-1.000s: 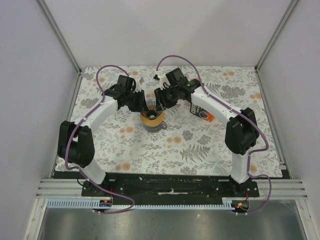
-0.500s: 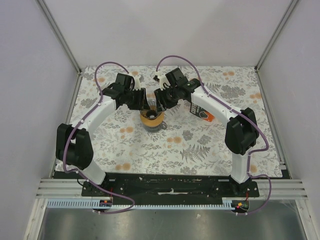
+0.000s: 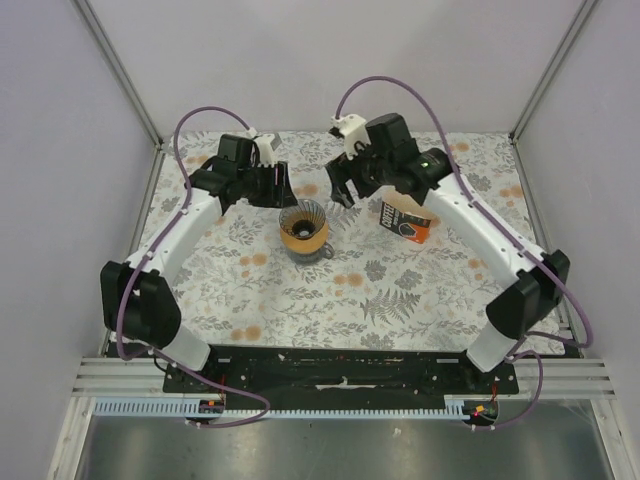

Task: Place the coffee filter in the dripper

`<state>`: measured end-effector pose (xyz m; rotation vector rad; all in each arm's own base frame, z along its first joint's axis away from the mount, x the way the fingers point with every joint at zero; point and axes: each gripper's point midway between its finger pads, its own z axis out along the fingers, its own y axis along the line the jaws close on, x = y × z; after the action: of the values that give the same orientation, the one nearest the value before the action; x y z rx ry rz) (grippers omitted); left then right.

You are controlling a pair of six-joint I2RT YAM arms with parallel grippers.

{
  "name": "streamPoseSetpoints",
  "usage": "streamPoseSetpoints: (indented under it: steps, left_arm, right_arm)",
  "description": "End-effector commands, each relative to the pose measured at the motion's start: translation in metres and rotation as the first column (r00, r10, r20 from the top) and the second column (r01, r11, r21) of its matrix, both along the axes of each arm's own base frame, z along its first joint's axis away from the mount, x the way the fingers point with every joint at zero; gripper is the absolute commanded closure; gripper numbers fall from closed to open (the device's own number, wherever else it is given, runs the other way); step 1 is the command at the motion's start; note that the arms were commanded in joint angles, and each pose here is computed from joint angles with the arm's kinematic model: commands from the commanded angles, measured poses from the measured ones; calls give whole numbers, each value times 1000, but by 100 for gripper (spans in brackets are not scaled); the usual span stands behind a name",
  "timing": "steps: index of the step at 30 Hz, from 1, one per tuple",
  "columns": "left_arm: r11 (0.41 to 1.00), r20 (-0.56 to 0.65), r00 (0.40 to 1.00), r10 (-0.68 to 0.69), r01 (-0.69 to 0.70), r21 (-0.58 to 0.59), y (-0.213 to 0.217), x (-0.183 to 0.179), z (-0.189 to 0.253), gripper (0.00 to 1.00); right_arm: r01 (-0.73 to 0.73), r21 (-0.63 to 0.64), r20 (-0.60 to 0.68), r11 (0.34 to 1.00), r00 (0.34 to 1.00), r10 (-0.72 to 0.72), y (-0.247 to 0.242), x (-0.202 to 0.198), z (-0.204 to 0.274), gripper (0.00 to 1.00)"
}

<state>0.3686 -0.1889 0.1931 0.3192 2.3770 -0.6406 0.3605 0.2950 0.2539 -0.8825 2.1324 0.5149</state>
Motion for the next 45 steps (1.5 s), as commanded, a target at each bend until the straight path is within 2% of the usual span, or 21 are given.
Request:
streamPoseSetpoints:
  steps: [1,6,13,18,23,28,32,35,41,45]
  left_arm:
    - [1000,133,991,-4,1,18,14,6,39,39]
    - [1000,142,990,-7,5,13,18,1,42,39]
    - [1000,135,991,-19,16,24,21,-6,35,40]
    - [1000,130,991,-23,21,18,21,-7,34,41]
    - [1000,127,992,-24,22,12,20,-8,34,42]
    - [1000,133,991,-25,23,12,21,-9,36,42]
    - [1000,140,990,-24,23,10,21,-9,39,44]
    - [1000,148,989,-28,27,8,21,-11,43,44]
    - [997,205,976,-72,78,-20,16,-18,71,44]
    - [987,257,961,-101,128,-93,5,-29,104,38]
  right_arm:
    - [155,-111,174,982,976,-134,-77,22,26,14]
    - [264,-189,108,946,963,-247,-147,49,-5,15]
    - [338,-287,-20,896,933,-359,-209,66,-61,18]
    - [274,-273,-112,922,943,-313,-202,68,-86,24]
    - [263,-299,-163,917,933,-321,-204,69,-109,37]
    - [240,-312,-199,919,929,-311,-203,67,-122,58]
    - [241,-304,-201,922,929,-309,-201,67,-120,78]
    - [241,-282,-205,929,931,-303,-198,63,-112,98]
    - [323,-179,-162,929,922,-352,-192,49,-59,100]
    - [388,-70,-59,919,918,-392,-175,31,0,100]
